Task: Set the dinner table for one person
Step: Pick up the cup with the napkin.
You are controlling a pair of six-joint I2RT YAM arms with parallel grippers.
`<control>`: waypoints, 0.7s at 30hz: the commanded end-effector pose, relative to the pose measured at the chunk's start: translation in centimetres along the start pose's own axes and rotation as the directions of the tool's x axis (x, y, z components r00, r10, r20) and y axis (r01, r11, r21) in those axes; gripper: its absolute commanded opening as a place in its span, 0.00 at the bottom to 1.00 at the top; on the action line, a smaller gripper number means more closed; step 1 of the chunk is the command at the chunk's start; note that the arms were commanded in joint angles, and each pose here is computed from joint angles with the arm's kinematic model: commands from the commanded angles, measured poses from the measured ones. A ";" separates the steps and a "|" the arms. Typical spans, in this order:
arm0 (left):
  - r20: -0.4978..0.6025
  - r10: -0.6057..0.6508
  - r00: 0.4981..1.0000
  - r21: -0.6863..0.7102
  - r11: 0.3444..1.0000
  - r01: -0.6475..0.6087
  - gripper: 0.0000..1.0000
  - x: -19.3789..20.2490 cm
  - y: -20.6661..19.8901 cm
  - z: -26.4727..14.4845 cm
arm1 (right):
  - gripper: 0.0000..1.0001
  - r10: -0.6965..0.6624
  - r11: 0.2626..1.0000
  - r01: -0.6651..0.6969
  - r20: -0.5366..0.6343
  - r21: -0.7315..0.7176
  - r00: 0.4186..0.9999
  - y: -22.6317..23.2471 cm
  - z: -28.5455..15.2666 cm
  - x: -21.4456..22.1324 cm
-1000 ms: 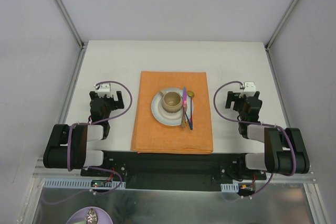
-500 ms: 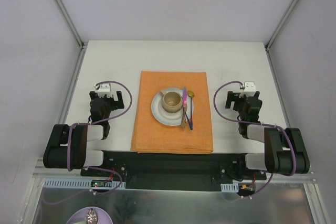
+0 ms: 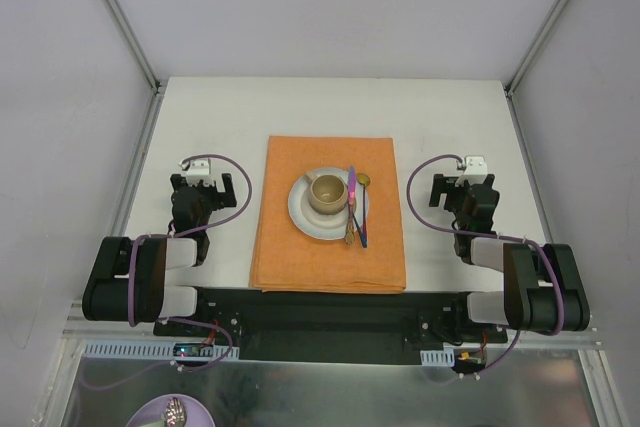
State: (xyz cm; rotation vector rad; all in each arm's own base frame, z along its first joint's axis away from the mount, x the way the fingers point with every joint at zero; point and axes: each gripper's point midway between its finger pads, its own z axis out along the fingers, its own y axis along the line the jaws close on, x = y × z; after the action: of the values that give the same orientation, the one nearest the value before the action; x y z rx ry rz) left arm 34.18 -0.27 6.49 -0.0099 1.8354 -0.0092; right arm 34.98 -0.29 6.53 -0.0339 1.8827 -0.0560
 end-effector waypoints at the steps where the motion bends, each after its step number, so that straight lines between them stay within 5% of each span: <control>1: 0.051 0.000 0.999 0.002 1.000 0.000 0.99 -1.8 0.0 0.5 | 0.96 0.001 1.000 -0.001 0.064 -0.009 0.998 0.1 0.3 -1.9; 21: 0.059 -0.008 0.998 -0.008 1.000 0.008 0.99 -2.1 0.2 0.6 | 0.96 0.000 1.000 0.001 0.065 -0.006 0.998 0.1 0.3 -1.9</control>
State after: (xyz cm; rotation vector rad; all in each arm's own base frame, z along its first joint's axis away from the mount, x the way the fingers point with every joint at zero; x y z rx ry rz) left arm 34.18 -0.27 6.49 -0.0099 1.8354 -0.0092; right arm 34.98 -0.29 6.53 -0.0339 1.8827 -0.0560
